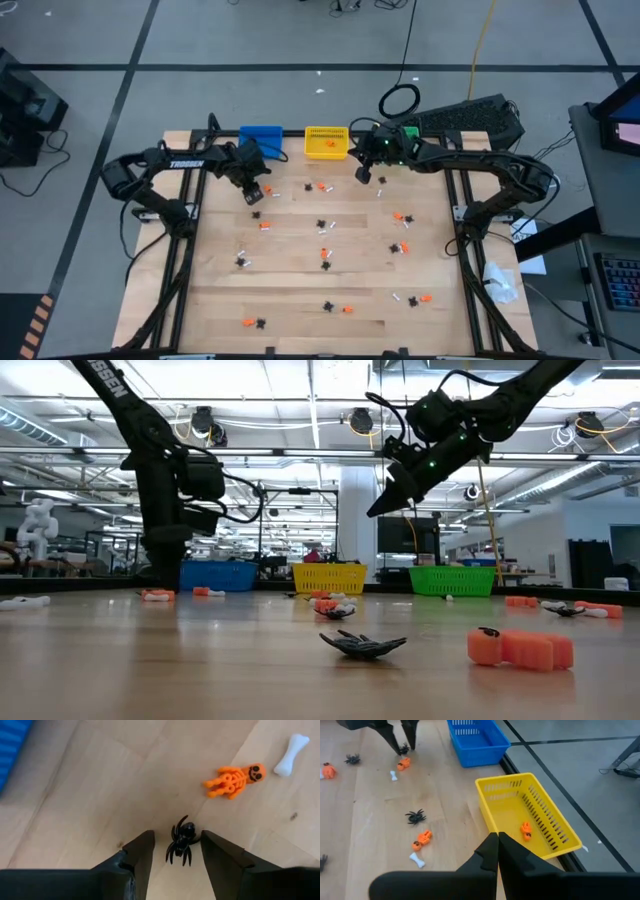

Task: Sort Halloween decoration
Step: Put the black spider toy into the blue bin

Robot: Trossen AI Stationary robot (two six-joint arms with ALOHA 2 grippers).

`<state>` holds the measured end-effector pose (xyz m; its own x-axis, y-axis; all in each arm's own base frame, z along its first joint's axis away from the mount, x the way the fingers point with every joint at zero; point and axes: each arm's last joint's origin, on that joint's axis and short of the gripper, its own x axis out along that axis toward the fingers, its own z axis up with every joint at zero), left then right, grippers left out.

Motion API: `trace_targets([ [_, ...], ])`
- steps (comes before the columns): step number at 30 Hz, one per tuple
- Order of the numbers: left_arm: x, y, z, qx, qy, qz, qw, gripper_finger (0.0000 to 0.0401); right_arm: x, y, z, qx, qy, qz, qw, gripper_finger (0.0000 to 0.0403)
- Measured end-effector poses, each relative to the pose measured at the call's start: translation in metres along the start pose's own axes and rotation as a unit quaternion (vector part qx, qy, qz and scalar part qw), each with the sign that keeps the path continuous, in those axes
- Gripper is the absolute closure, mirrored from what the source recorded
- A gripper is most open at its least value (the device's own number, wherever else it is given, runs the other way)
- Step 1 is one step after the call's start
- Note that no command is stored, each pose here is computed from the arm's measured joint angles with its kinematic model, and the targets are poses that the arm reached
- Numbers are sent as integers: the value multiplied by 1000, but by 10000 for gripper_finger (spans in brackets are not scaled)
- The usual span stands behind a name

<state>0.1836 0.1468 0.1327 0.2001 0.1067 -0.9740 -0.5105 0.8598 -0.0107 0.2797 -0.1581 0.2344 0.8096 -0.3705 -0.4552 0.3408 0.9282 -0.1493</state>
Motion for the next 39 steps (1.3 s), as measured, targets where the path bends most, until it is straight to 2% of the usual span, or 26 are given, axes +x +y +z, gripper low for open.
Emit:
trace_targets([
  [4, 0, 0, 0, 0, 1, 1, 1000, 237, 0, 4, 1, -2, 0, 6, 1000, 403],
  [7, 0, 0, 0, -1, 1, -1, 1000, 254, 1, 8, 1, 0, 4, 11, 1000, 403],
  [16, -2, 0, 0, 0, -4, 1, 1000, 376, 1, 19, 1, -8, 10, 27, 1000, 403],
  [18, -4, 0, 0, 0, -10, 10, 1000, 391, 1, 19, 1, -6, 9, 27, 1000, 403],
  [26, -26, 1, 0, -34, -64, 40, 997, 390, 1, 19, 1, 8, 9, 27, 1000, 403],
  [30, -40, 6, 7, -78, -132, 88, 984, 390, 1, 20, 1, 8, 10, 28, 1000, 403],
  [36, -65, 27, 33, -131, -215, 107, 962, 390, 1, 25, 2, 4, 9, 35, 999, 403],
  [39, -74, 42, 48, -146, -226, 112, 957, 390, 1, 27, 2, 3, 9, 38, 999, 403],
])
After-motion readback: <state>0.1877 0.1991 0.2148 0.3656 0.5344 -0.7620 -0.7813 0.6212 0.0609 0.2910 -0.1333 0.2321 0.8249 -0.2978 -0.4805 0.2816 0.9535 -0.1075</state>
